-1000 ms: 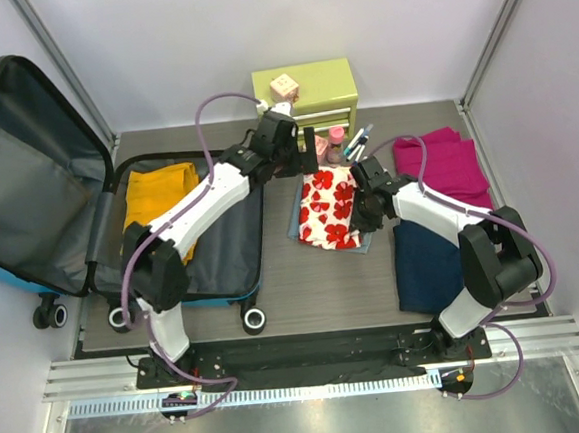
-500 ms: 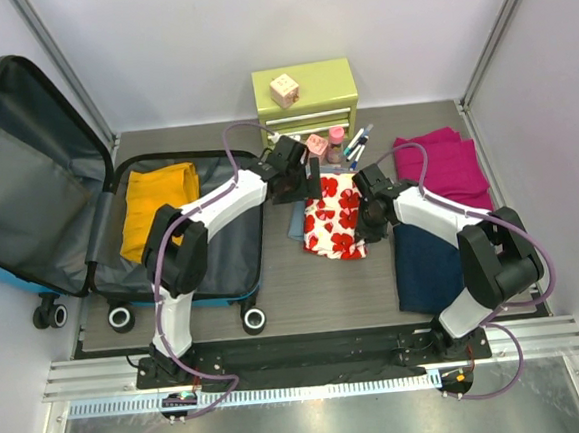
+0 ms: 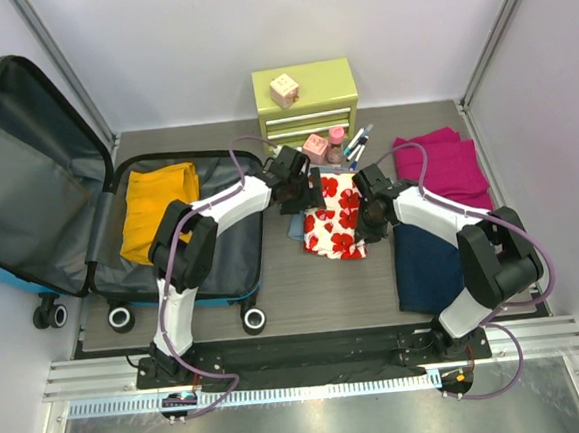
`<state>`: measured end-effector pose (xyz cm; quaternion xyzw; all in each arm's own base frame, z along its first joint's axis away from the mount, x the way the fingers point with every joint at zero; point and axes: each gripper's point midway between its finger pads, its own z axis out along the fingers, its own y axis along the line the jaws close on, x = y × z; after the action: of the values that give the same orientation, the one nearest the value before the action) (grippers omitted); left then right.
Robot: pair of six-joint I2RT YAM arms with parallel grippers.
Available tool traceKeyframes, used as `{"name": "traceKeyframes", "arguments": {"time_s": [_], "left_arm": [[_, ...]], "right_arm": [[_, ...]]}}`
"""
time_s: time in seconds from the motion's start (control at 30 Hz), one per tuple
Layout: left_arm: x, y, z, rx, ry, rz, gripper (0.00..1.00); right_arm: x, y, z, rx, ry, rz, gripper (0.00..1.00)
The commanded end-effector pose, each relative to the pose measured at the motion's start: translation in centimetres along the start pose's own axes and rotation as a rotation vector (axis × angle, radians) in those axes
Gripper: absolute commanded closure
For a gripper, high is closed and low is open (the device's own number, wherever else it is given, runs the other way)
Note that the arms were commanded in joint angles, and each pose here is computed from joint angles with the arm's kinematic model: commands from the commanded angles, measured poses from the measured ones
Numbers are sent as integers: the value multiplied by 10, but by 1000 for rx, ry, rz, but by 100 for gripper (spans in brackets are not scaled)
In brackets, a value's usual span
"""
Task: Pack the luggage
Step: Pick up the clothes at the center of the board.
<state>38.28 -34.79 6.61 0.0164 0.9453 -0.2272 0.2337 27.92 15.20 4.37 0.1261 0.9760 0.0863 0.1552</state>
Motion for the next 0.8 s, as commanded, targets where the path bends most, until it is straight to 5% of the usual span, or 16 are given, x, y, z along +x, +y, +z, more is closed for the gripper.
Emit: {"name": "traceKeyframes", "arguments": {"time_s": [0.0, 0.77], "left_arm": [[2, -4, 13, 40, 5, -32, 26], [7, -27, 23, 125, 5, -65, 47]], "right_arm": [[1, -2, -1, 22, 25, -11, 79], [0, 5, 6, 8, 65, -38, 78]]}}
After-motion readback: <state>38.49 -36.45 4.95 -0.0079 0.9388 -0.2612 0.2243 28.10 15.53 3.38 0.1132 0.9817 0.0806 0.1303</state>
